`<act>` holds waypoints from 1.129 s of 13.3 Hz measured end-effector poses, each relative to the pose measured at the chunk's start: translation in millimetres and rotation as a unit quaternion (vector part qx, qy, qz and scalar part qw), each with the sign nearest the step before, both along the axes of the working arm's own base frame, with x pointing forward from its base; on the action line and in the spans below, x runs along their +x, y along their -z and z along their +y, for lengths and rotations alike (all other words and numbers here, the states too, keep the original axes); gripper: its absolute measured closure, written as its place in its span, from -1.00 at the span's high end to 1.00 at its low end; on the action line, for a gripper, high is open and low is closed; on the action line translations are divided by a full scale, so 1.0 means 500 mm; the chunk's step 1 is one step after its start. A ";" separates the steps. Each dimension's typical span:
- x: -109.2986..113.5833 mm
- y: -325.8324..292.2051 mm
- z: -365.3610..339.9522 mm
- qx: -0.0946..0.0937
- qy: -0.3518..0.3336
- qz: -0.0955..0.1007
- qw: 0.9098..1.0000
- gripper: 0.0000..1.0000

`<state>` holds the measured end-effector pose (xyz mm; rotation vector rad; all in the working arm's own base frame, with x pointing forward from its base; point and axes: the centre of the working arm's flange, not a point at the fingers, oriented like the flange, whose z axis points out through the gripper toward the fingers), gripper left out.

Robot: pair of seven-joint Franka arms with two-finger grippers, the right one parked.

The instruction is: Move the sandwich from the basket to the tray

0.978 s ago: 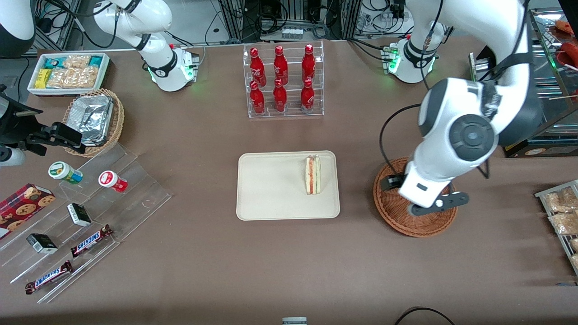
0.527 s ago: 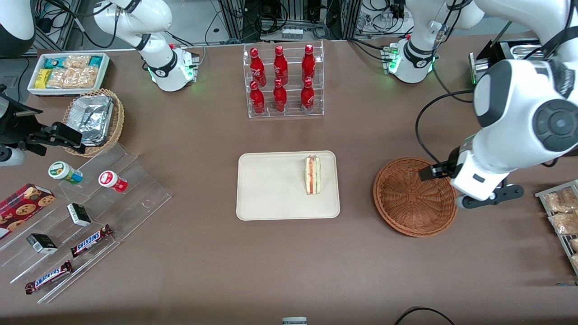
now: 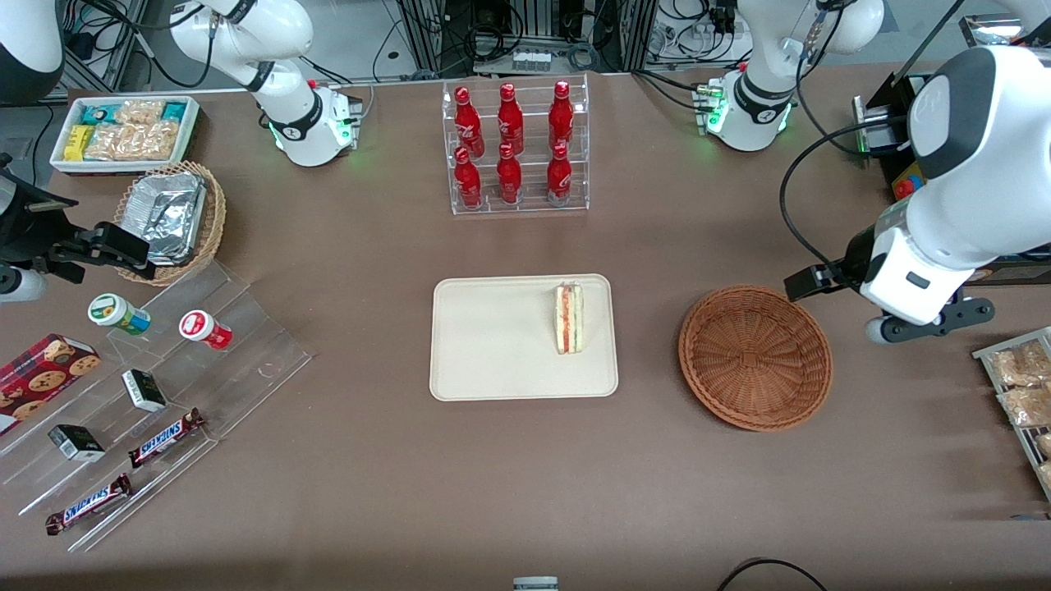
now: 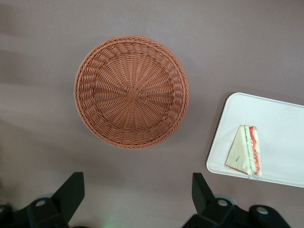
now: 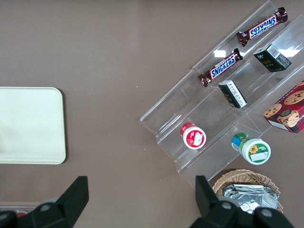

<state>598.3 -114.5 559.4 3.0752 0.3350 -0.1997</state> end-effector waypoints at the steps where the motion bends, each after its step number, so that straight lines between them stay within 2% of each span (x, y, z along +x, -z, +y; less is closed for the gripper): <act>1: -0.003 -0.003 0.002 -0.002 0.000 0.000 1.000 1.00; 9: -0.016 -0.035 0.016 -0.010 -0.003 -0.012 1.000 1.00; 12: -0.008 -0.034 0.065 -0.027 -0.012 -0.008 1.000 1.00; 15: -0.008 -0.033 0.063 -0.030 -0.001 -0.007 1.000 1.00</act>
